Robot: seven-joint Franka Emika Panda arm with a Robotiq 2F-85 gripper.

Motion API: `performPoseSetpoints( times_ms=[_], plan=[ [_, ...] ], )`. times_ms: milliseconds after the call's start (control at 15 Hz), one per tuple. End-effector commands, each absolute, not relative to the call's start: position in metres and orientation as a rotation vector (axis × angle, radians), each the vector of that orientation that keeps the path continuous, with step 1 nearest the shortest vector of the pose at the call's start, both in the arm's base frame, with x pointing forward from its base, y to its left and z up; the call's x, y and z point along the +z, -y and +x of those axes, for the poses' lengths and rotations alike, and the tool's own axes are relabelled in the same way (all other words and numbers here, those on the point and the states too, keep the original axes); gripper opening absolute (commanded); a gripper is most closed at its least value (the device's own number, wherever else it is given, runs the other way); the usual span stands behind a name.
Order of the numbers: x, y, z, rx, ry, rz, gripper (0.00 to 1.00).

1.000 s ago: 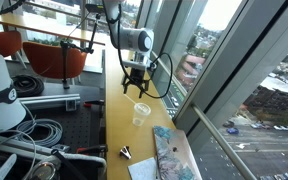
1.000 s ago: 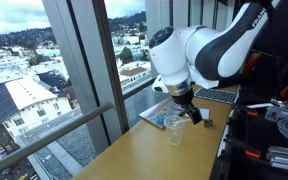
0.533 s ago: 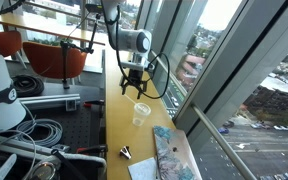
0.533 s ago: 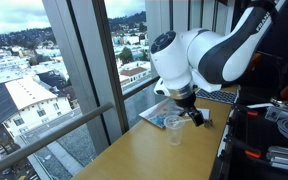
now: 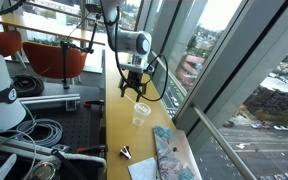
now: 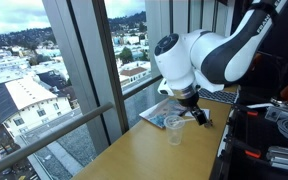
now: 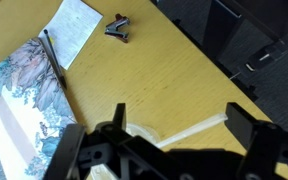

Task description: Put the straw inside the plastic cup

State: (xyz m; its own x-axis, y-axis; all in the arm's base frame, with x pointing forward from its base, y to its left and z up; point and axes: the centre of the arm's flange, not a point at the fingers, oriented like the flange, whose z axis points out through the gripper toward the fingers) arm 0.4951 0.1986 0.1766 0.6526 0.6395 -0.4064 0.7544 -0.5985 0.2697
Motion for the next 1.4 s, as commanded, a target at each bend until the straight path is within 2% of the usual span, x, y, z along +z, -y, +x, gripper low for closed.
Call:
performPoseSetpoints(
  times_ms=[0,867,1133,1333],
  plan=[
    [0.180,-0.194,0.496,-0.364,-1.070,2.433,1.00],
    [0.223,-0.181,0.531,-0.301,-0.963,2.449,1.00],
    [0.222,-0.186,0.526,-0.298,-0.986,2.473,1.00],
    [0.216,-0.193,0.501,-0.286,-1.049,2.467,1.00]
  ],
)
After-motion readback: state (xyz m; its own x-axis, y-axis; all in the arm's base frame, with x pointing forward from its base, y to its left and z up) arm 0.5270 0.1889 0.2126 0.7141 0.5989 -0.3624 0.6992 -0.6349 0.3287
